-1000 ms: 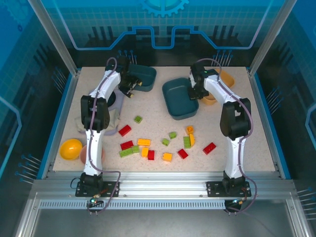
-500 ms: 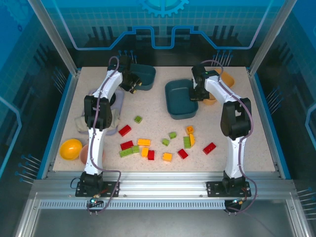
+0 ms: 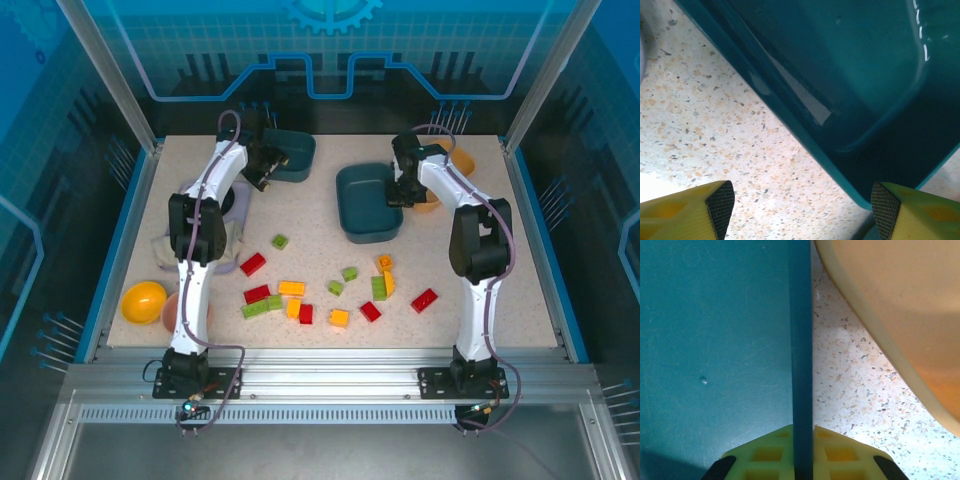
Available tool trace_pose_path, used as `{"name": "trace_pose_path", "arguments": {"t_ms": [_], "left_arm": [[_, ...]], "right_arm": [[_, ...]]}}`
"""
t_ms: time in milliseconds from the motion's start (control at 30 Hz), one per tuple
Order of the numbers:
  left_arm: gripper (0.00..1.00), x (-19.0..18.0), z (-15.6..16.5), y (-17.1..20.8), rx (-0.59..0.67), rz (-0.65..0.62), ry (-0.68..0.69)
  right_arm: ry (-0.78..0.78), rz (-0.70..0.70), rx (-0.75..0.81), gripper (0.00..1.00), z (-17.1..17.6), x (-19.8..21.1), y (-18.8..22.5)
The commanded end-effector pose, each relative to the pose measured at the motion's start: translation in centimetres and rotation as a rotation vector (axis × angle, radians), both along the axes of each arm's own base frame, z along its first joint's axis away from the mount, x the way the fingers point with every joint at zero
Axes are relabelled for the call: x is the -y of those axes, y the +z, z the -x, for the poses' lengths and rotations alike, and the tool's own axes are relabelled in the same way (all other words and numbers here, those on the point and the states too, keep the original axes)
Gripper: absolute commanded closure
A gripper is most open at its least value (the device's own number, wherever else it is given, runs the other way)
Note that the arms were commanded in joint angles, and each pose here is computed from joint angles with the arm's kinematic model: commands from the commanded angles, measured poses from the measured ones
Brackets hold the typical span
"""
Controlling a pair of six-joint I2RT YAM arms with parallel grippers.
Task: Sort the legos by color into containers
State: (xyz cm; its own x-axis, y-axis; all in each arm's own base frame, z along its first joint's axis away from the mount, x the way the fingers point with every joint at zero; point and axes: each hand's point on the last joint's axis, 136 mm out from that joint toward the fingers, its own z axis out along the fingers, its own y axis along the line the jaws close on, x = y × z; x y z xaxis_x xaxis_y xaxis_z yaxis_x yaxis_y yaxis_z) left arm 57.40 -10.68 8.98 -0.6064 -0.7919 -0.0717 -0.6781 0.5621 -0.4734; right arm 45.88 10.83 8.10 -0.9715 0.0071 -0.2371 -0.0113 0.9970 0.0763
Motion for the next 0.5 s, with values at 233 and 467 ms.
{"name": "trace_pose_path", "arguments": {"t_ms": [233, 467], "left_arm": [[0.32, -0.5, -0.4, -2.6, -0.079, 0.071, 0.201], [0.61, 0.1, -0.5, -3.1, -0.076, 0.072, 0.142]], "right_arm": [[-0.017, -0.085, 0.025, 1.0, 0.8, -1.3, 1.8], [-0.024, -0.108, 0.014, 1.0, 1.0, -2.1, 1.3]]}}
